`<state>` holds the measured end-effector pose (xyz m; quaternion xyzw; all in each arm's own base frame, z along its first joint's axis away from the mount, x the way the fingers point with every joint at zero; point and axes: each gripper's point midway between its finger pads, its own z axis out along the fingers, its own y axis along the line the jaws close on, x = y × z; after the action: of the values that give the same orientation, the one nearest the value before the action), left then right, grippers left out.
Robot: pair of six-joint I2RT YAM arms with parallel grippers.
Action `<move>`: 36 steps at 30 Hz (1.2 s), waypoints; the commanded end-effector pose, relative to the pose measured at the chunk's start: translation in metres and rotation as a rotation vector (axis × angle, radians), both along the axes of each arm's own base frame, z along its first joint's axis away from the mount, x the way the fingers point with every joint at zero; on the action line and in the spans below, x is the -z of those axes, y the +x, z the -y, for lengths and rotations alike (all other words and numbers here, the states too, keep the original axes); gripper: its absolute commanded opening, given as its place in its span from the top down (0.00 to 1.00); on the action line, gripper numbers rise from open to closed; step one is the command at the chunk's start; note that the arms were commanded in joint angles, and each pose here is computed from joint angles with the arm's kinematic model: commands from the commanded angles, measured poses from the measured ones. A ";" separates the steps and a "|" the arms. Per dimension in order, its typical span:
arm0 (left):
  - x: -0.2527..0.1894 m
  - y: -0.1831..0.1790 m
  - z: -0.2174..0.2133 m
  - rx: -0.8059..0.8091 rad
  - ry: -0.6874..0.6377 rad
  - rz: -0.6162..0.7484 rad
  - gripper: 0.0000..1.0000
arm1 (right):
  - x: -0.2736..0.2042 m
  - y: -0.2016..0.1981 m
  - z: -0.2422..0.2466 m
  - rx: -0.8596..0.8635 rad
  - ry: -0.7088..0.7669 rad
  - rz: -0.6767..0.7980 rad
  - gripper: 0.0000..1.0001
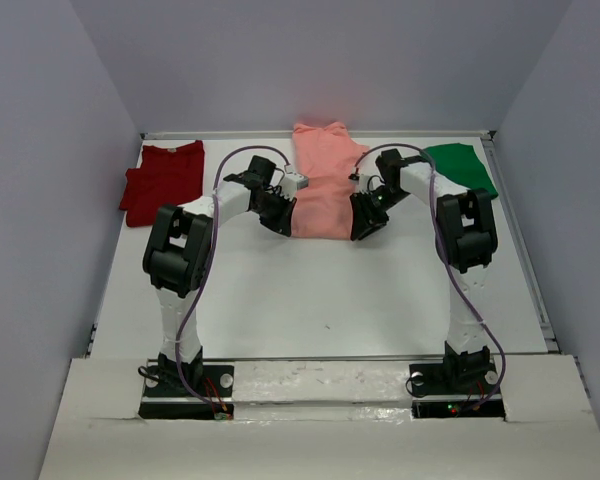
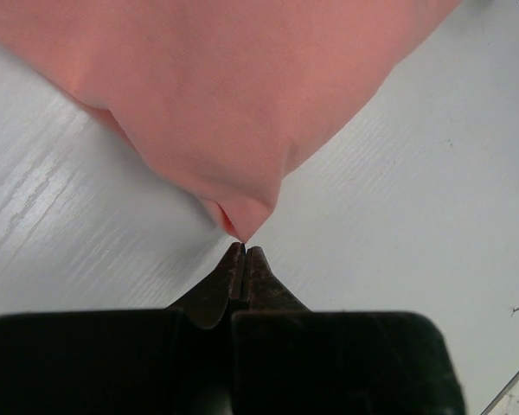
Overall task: Fold and stack the t-shirts
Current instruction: Grab one side of the 2/3 rectangular tshirt with both arms
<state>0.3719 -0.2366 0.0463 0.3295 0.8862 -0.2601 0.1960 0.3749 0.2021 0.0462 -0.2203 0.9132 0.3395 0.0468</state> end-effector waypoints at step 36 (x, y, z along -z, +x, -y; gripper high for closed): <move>-0.083 0.025 0.004 -0.004 -0.038 0.219 1.00 | -0.052 0.026 0.004 0.004 -0.019 0.193 1.00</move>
<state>0.3793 -0.2343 0.0724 0.3375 0.8793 -0.2465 0.2284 0.3795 0.1947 0.0412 -0.2268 0.9206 0.3131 0.0557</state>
